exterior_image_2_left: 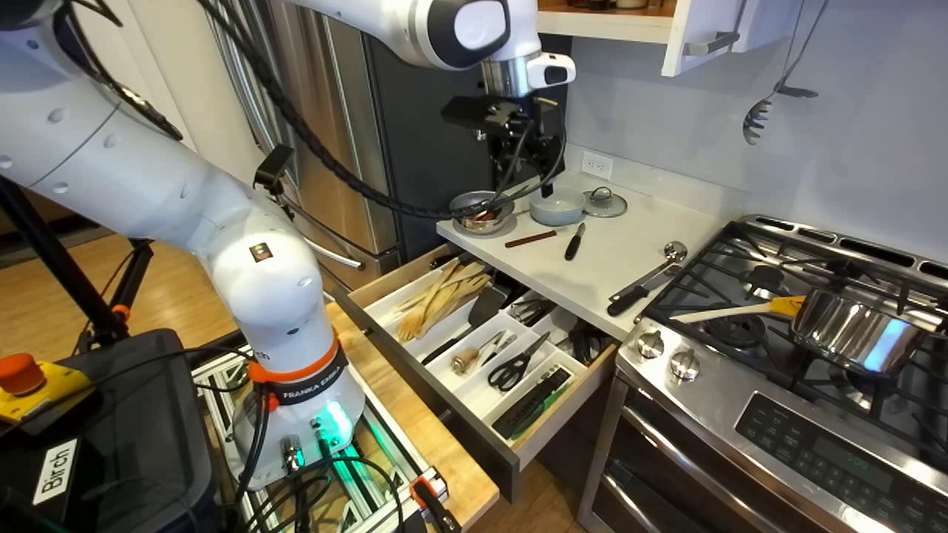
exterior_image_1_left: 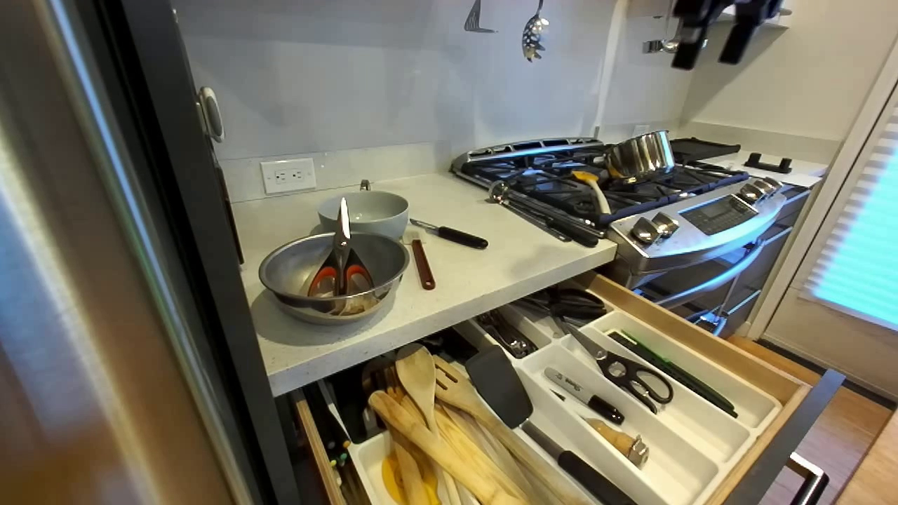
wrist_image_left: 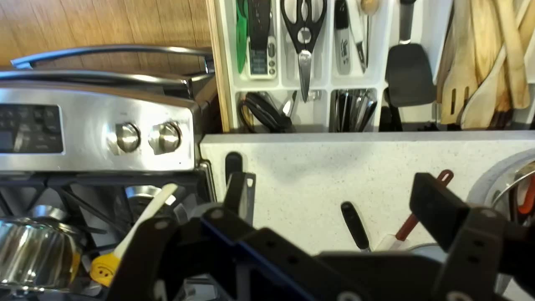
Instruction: Move the knife to the open drawer
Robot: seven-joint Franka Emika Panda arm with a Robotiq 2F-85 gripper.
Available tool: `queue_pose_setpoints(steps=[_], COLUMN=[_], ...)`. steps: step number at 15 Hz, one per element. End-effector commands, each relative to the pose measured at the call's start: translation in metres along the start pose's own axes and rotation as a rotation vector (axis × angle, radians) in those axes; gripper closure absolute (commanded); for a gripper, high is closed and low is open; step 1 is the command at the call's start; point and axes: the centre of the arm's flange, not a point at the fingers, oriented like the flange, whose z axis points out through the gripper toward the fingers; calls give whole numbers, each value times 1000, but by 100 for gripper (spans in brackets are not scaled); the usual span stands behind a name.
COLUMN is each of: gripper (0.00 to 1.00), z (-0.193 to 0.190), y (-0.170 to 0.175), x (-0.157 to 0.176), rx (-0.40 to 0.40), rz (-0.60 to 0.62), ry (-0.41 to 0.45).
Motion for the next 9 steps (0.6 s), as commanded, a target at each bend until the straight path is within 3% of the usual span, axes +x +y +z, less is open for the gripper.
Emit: queue_pose_setpoints(steps=[1, 6, 9], gripper=[0, 0, 0], z=[73, 160, 193], y=[-5, -25, -38], x=[63, 119, 165], rx=[66, 98, 14], rz=[-117, -273, -306], ry=[-16, -119, -170])
